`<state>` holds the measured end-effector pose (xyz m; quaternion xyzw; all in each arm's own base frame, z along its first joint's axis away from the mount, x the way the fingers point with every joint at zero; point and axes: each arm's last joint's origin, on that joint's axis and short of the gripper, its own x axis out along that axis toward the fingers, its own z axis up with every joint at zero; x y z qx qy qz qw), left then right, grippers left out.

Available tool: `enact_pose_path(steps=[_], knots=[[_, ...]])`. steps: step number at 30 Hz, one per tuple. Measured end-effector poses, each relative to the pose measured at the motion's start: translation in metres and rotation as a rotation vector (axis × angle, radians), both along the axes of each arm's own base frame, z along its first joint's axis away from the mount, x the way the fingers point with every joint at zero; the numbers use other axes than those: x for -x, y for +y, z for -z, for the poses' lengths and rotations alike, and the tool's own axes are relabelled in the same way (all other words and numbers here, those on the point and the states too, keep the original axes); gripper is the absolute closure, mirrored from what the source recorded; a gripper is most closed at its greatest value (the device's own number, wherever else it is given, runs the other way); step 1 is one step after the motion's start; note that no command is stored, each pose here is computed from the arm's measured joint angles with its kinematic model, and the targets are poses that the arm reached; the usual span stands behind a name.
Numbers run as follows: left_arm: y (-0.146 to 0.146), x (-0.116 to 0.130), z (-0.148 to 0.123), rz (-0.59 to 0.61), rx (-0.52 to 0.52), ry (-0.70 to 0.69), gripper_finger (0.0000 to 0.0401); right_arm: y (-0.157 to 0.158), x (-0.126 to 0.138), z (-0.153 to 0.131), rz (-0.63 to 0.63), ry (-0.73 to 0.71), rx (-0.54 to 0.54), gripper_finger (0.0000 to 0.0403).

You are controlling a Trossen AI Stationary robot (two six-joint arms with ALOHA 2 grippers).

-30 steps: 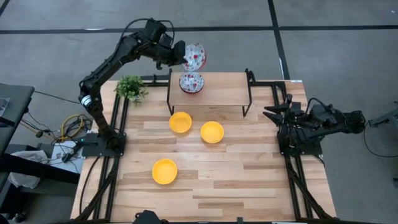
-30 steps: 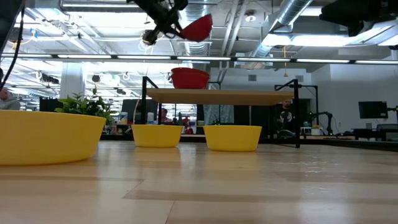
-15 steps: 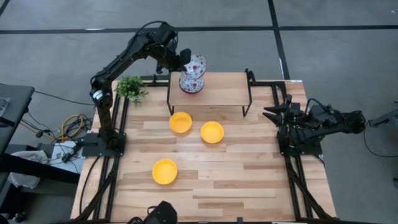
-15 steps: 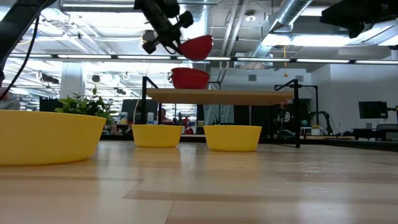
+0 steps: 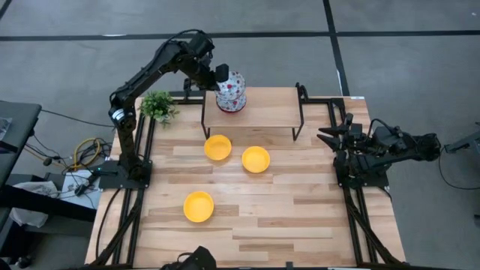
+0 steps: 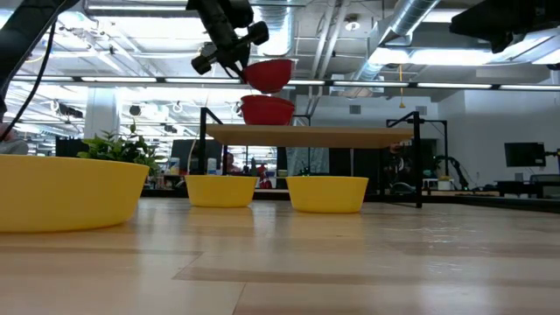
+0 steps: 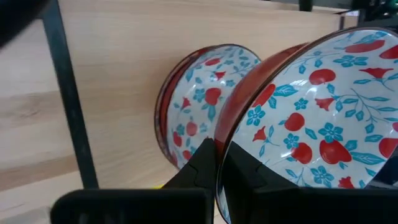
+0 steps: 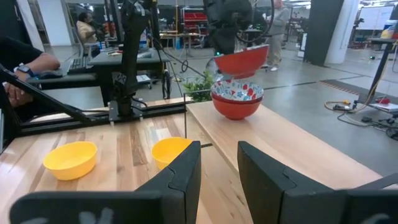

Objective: Pick & Place Mini bowls
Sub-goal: Stack the white patterned bowl on top of the white patterned bowl on the shelf

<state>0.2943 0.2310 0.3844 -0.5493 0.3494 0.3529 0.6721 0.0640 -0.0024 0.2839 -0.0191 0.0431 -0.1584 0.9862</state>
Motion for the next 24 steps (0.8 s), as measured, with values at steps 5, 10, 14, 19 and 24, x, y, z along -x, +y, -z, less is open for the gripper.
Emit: enact_pose_path(steps=[5, 10, 14, 19, 24], knots=[[-0.003, -0.002, 0.001, -0.016, -0.020, 0.029, 0.0392, 0.000, 0.000, 0.000, -0.001, 0.000, 0.000, 0.0308], [-0.004, -0.001, 0.006, -0.032, 0.001, 0.060, 0.0392, 0.000, 0.000, 0.000, -0.001, 0.000, 0.000, 0.0308], [-0.006, -0.004, 0.013, -0.032, 0.009, 0.085, 0.0392, 0.000, 0.000, 0.000, -0.001, 0.000, 0.000, 0.0308], [-0.006, -0.004, 0.013, -0.051, 0.006, 0.091, 0.0391, 0.000, 0.000, 0.000, -0.002, 0.000, 0.000, 0.0308], [-0.007, -0.010, 0.018, -0.044, 0.006, 0.109, 0.0392, 0.000, 0.000, 0.000, -0.003, 0.005, 0.001, 0.0308]])
